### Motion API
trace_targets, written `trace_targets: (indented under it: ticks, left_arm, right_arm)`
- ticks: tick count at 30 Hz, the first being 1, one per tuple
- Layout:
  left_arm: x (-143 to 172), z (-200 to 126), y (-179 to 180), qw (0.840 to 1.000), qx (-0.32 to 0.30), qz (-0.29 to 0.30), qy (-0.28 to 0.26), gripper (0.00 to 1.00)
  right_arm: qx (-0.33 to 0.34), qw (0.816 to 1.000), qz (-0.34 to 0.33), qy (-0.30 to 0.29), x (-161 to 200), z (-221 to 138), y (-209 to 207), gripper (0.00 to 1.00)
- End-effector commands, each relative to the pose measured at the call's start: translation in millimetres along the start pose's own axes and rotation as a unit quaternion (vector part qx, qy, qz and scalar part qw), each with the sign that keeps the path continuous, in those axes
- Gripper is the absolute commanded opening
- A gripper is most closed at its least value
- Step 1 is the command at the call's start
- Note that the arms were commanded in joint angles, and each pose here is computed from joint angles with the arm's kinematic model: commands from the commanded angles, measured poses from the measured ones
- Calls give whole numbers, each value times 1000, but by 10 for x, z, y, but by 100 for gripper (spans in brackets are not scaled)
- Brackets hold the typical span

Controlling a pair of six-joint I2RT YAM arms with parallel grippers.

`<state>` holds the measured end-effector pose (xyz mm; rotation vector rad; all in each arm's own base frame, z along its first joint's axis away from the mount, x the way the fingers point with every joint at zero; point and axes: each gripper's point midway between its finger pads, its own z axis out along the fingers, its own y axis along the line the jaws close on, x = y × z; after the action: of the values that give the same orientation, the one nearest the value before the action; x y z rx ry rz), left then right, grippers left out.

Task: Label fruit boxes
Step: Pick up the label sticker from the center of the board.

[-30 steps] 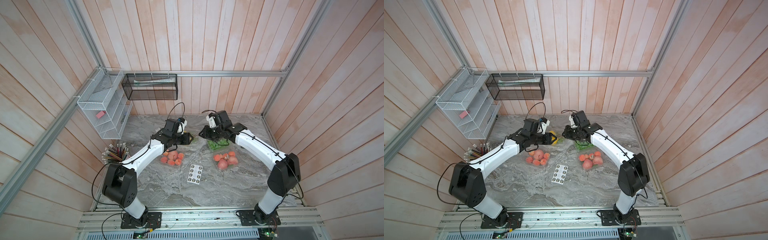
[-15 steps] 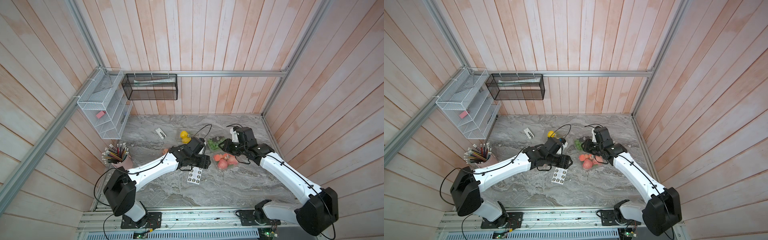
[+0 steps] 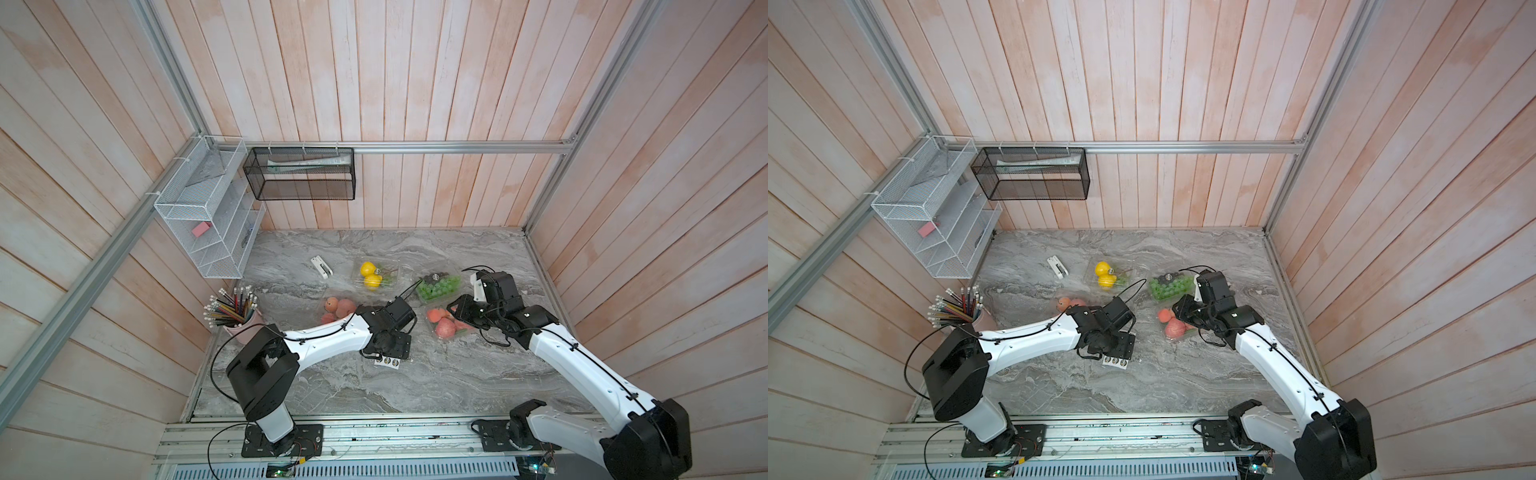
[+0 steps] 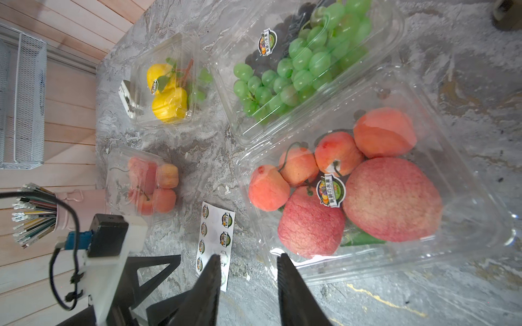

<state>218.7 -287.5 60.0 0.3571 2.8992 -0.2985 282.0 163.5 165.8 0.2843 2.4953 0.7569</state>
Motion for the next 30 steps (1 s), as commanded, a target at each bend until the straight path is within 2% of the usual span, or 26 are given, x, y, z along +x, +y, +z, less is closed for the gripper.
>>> trace_targets:
  ticks: [1, 13, 18, 26, 27, 30]
  left_arm:
    - [75, 148, 116, 999, -30, -2, 17, 88]
    - [129, 431, 209, 997, -55, -1, 46, 90]
    - [144, 489, 239, 998, -42, -11, 51, 81]
    - [138, 511, 304, 997, -55, -4, 46, 65]
    - [138, 511, 307, 997, -56, -4, 47, 65]
    - [126, 501, 305, 997, -69, 4, 46, 79]
  right_arm:
    - [0, 1000, 3, 0, 27, 9, -36, 36]
    - [-2, 1000, 6, 5, 55, 26, -46, 36]
    - [-2, 1000, 6, 6, 61, 36, -53, 36]
    - [-2, 1000, 9, 6, 64, 40, -55, 36]
    - [-3, 1000, 9, 7, 70, 40, -51, 36]
    - [-4, 1000, 10, 8, 73, 46, -52, 36]
